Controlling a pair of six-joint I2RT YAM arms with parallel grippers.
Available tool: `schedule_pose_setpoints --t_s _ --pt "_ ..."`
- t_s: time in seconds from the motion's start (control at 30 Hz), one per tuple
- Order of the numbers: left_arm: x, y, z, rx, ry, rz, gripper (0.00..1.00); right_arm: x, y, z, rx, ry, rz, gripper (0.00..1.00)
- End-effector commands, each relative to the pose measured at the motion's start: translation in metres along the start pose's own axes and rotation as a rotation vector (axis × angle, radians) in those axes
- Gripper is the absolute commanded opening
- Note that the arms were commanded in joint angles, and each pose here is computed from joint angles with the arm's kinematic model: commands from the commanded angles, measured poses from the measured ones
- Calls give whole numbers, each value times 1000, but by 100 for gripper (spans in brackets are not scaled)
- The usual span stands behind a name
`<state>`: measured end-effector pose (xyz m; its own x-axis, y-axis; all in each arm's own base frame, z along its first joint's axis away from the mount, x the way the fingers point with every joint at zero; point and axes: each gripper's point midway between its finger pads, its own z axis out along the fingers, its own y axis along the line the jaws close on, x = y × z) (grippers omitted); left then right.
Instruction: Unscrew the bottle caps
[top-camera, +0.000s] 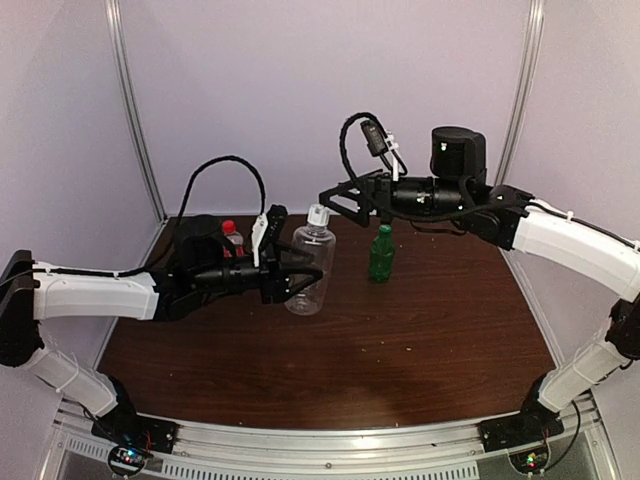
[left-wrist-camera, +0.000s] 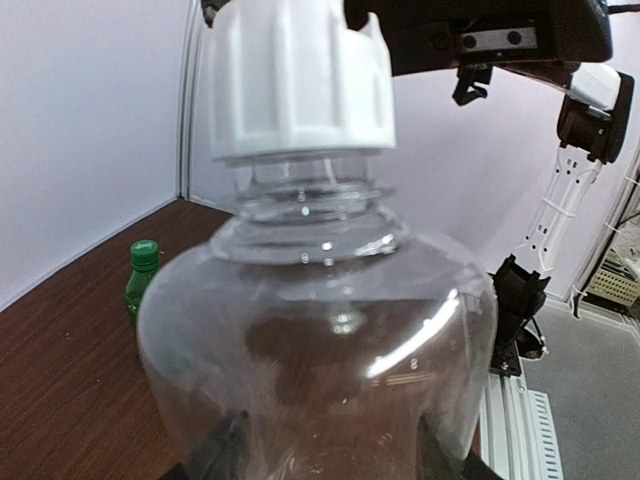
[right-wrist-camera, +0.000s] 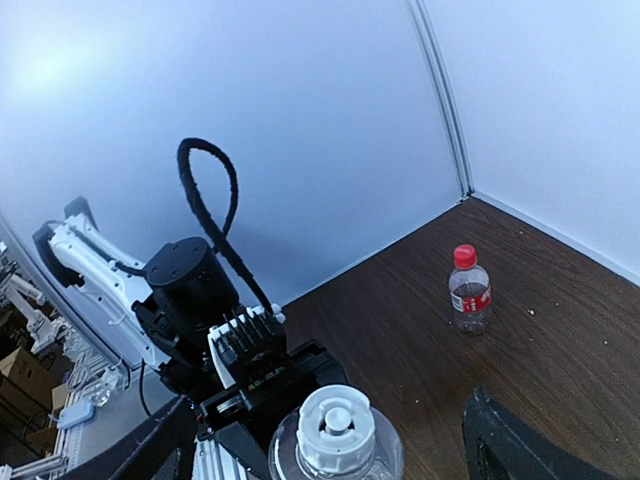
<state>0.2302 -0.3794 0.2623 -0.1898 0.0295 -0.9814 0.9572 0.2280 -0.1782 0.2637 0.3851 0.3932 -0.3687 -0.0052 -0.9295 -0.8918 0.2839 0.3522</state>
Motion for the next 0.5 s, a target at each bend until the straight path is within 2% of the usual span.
schedule_pose_setpoints --t_s 0.0,0.23,0.37,0.47 --pt "-32 15 -2 -115 -74 34 38 -6 -27 6 208 -70 86 93" --pt "-32 20 -2 -144 -76 27 38 8 -32 28 257 -27 90 89" --pt "-31 20 -2 -147 -74 26 38 15 -30 39 239 -2 85 77" --pt "-30 20 -3 -149 -72 27 38 16 -27 44 218 2 80 65"
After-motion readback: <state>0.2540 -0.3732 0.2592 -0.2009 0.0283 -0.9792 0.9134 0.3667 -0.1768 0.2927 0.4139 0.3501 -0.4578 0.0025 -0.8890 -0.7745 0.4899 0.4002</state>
